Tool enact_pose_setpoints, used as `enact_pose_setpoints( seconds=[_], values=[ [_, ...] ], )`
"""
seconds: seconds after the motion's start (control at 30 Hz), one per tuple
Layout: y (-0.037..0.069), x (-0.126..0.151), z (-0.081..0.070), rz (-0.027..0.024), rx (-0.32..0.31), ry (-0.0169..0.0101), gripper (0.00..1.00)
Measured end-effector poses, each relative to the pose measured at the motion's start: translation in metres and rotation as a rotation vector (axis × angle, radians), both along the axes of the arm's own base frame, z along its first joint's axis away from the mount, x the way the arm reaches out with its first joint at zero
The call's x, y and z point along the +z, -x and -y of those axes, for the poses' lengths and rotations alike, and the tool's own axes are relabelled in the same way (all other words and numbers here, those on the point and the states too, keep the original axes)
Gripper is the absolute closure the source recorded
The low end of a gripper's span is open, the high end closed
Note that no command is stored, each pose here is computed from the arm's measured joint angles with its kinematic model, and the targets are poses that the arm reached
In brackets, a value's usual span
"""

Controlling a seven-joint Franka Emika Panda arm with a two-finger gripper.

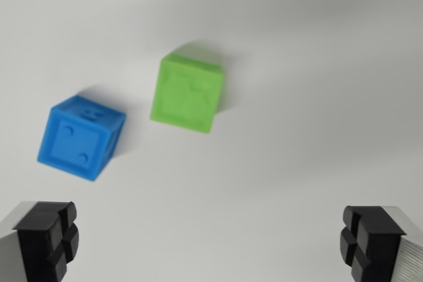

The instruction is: Stack cube

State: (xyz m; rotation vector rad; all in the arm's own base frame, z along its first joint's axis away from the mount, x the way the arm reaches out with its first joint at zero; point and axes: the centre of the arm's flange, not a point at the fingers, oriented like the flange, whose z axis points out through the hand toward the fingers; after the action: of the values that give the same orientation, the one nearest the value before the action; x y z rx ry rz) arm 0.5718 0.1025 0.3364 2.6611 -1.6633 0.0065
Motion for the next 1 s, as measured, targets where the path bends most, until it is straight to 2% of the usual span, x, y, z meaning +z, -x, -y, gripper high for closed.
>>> enact_pose_setpoints(
  seconds=[1.0],
  values=[
    [0.007, -0.078, -0.093, -0.0029, -0.294, -0.0009, 0.00]
  ],
)
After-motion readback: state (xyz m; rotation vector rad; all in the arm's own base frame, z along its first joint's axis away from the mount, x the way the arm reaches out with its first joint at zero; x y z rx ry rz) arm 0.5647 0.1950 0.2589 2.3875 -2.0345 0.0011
